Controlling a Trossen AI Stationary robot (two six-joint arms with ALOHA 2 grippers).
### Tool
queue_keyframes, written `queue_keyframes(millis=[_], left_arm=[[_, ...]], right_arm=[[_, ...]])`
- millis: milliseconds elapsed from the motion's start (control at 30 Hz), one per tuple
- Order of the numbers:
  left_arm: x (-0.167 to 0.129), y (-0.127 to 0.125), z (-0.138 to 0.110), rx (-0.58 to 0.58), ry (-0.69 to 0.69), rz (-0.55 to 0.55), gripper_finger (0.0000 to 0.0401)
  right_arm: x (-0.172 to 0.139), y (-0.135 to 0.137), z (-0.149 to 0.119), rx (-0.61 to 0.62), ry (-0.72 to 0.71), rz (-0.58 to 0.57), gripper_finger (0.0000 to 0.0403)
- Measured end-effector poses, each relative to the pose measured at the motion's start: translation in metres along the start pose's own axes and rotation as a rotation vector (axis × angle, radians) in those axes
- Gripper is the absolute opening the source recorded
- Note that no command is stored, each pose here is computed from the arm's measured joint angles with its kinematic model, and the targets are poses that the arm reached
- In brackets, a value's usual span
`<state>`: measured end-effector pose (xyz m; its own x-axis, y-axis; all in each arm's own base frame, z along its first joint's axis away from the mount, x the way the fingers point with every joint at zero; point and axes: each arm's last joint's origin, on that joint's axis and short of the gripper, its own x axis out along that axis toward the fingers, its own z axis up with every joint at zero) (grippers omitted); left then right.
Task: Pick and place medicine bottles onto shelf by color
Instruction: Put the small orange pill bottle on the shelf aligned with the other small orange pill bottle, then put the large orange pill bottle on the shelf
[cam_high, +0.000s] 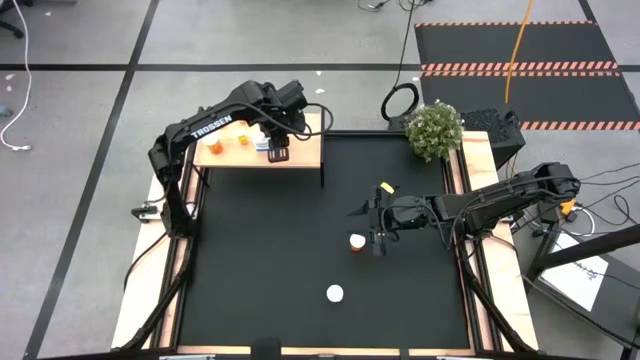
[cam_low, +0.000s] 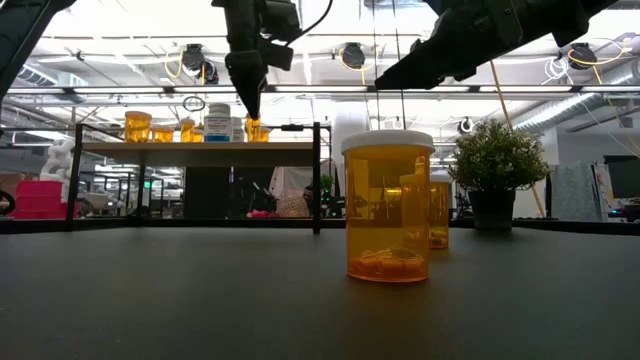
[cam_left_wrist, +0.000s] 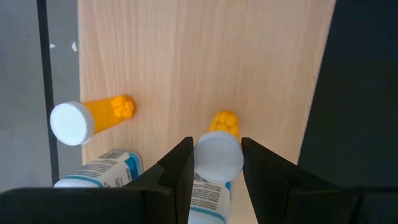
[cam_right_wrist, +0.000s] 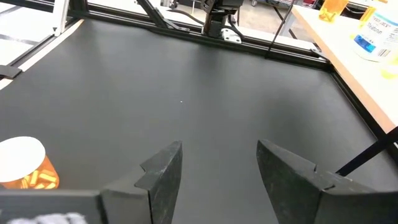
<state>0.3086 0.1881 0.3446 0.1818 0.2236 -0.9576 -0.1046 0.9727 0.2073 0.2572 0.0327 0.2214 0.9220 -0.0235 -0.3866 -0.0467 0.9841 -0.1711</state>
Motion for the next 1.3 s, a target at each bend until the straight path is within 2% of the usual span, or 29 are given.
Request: queue_keyframes(millis=[567,900,1200,1300], left_arm=[[0.0003,0.0053,0.0019,-0.005,-0.033,0.028,0.0127],[0.0002,0.0054,0.002,-0.006,-0.033,0.03,0.0183],[-0.0001,0.0029,0.0031,-0.013,-0.027,0.04,0.0203],[-0.0007,-0.0014,0.0052,-0.013,-0.011,0.076,0.0209]], right_arm=[[0.0,-0.0001,-0.0002,0.0,0.002,0.0,0.0201],[0.0,0.0,-0.0002,0.0,0.003,0.0,0.0201],[0.0,0.0,-0.0002,0.0,0.002,0.0,0.0201],[0.0,0.0,-0.0002,-0.001,0.002,0.0,0.0201]])
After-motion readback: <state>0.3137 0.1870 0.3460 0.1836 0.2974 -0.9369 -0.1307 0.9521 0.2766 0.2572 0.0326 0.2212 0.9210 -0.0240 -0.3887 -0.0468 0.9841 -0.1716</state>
